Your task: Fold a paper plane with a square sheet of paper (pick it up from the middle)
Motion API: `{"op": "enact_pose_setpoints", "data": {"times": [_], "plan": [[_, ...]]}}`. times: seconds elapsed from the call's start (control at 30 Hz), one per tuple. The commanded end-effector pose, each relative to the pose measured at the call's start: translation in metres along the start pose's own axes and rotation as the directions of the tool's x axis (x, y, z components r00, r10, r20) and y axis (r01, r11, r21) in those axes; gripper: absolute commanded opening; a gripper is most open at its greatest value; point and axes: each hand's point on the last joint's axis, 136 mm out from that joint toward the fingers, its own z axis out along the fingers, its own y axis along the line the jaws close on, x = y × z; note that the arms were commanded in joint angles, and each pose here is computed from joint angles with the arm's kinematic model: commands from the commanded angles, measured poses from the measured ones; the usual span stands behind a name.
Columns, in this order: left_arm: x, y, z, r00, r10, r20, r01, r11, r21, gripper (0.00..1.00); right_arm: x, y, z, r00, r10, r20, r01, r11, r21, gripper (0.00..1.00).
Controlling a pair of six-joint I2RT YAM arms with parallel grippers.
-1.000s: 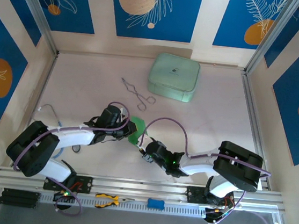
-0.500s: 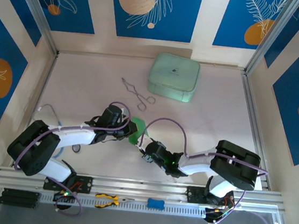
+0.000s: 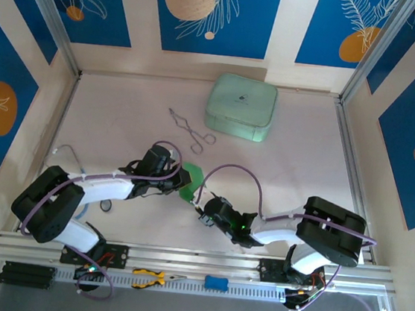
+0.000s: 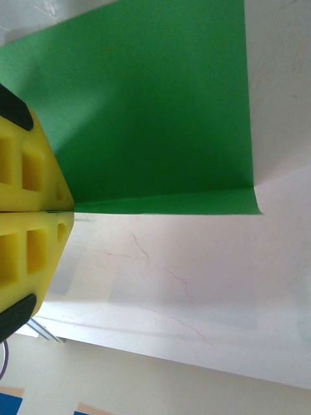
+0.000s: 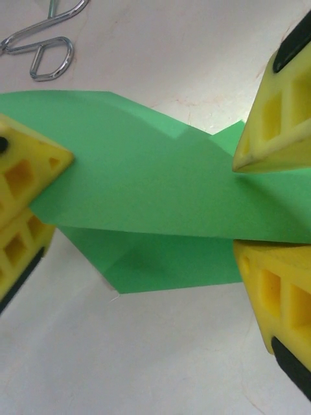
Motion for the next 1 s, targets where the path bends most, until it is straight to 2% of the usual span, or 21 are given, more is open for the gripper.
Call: {"op": "enact_pose_setpoints", "data": {"times": [0.0, 0.5, 0.97], "plan": [[-0.001, -0.003, 0.002, 1.0, 0.018, 0.001, -0.018, 1.0, -0.013, 0.09, -0.009, 0.0, -0.004, 0.999, 0.028, 0.045, -0.028, 1.0, -0.002, 0.33], [0.0, -0.006, 0.003, 1.0, 0.021, -0.004, -0.021, 1.0, -0.006, 0.08, 0.005, 0.0, 0.003, 1.0, 0.001, -0.02, -0.001, 1.0, 0.015, 0.33], [0.0, -0.005, 0.003, 1.0, 0.021, -0.003, -0.021, 1.0, -0.012, 0.08, -0.001, 0.001, -0.001, 1.0, 0.025, 0.012, -0.025, 1.0, -0.003, 0.31]]}}
